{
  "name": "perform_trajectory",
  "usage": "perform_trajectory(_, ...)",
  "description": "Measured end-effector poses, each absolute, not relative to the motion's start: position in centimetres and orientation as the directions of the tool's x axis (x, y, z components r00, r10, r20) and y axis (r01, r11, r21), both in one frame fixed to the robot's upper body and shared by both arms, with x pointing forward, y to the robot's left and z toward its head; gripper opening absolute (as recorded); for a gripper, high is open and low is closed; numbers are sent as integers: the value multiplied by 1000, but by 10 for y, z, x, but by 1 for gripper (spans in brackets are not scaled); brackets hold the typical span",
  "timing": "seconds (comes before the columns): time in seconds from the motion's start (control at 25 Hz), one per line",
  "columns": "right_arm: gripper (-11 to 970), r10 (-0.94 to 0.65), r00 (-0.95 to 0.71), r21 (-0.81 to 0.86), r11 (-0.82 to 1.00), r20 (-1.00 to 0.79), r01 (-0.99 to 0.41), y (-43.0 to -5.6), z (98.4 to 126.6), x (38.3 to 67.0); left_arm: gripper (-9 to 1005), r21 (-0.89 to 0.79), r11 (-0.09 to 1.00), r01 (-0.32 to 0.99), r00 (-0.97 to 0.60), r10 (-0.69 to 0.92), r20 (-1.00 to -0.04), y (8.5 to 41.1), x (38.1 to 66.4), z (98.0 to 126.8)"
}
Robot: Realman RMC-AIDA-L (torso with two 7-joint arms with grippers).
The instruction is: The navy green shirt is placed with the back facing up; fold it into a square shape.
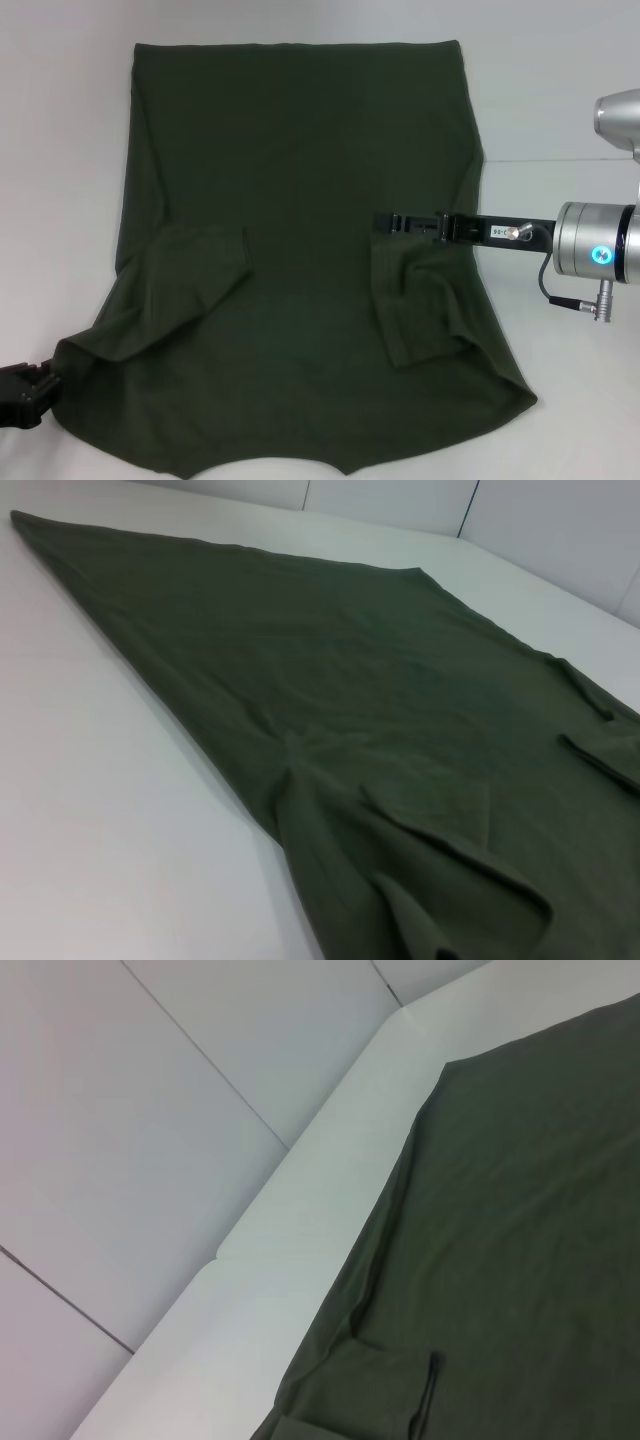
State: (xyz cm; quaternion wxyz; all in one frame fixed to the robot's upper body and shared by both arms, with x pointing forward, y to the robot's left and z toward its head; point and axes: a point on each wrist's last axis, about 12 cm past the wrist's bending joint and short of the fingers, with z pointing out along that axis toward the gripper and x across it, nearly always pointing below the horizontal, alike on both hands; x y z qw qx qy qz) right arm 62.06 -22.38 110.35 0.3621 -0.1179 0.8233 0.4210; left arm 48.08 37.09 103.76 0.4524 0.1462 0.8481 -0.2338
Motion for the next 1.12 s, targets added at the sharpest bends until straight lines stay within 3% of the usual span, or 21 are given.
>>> perform_trajectory(0.16,909,115,-711,611,617,-693,-496,-225,1103,619,153,-261,850,457,-546,36,-837,372,482,1040)
perform_trajectory(0.56,906,130,-728,633,610,-673,-476,-238,1096,609,27,-276,819,504,-552,59,-832,366,479,1046)
perform_trajectory(1.12,902,223,-821,698,665,-526,-266,-317,1085,580,27,-279,799,533,-555,82,-828,359,476,1047)
